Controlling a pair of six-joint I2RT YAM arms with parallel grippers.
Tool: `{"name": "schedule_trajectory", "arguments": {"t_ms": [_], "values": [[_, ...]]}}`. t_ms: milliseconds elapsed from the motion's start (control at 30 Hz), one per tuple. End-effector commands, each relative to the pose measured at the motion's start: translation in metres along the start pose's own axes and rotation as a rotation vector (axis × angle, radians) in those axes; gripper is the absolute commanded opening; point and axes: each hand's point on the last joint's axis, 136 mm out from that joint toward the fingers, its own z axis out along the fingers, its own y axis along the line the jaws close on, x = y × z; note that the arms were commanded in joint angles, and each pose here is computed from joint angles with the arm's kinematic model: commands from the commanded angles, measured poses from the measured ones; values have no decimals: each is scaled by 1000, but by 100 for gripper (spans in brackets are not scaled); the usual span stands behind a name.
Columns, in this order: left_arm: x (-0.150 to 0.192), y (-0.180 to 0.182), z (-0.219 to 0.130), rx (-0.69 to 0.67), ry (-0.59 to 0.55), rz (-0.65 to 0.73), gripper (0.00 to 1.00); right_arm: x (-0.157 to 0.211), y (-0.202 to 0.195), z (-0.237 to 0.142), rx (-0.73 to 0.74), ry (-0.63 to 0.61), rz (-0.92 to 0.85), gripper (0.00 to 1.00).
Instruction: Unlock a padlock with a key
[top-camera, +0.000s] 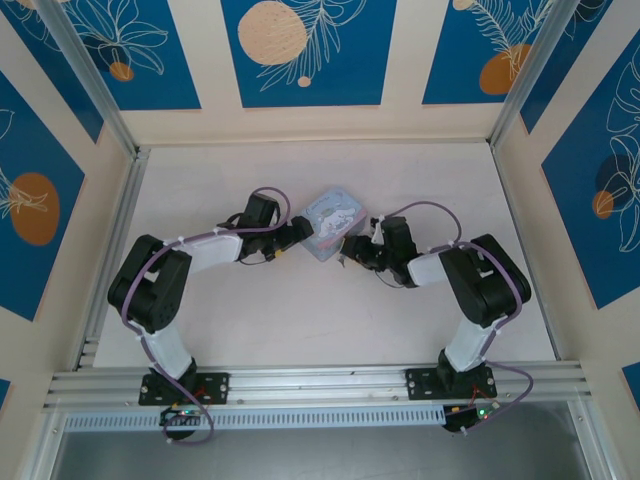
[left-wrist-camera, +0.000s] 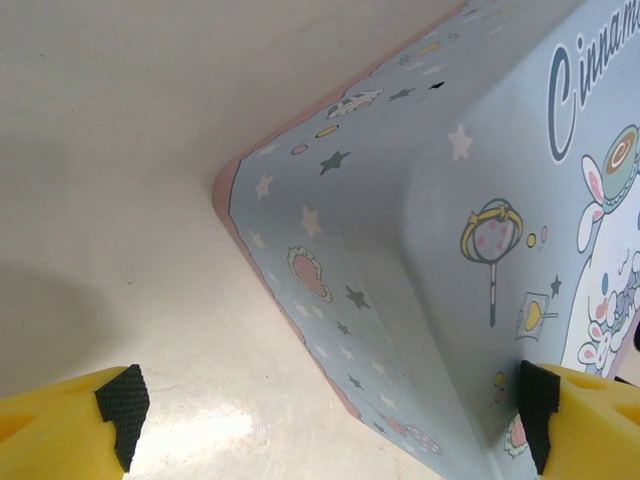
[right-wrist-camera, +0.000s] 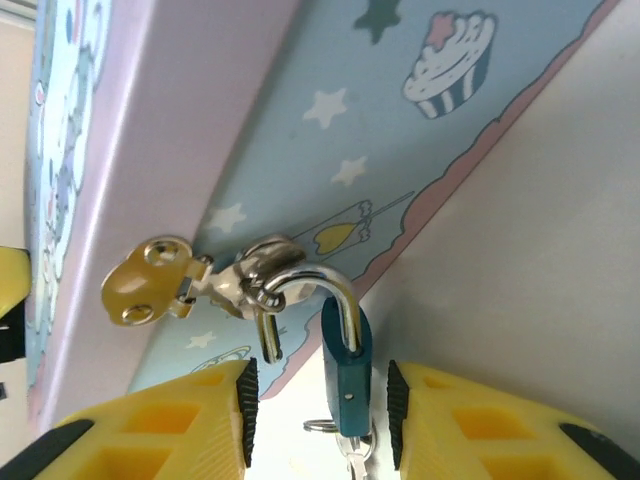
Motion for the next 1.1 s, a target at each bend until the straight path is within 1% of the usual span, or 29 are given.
{"name": "schedule_trajectory", "arguments": {"t_ms": [0,200,333,533,633,800,933,1067], "values": [[22,48,5,-173,77,-38,94,19,-20,-2,133,34,-55,40],[23,49,6,-173,80,-43,94,21,-22,1,206,30,-94,33],[23,49,6,-175,78,-44,94,20,-25,2,219,22,-80,20],[24,51,5,-182,79,-43,94,18,-20,-2,191,12,-62,1],[24,52,5,-183,81,-45,94,16,-15,-4,160,2,-37,0],[26,54,7,-189,89,-44,94,8,-7,-8,94,-36,53,0],[28,56,9,-192,94,-47,94,-4,-1,-10,39,-76,131,0],[27,56,9,-191,93,-47,94,-17,3,-9,13,-96,168,0]]}}
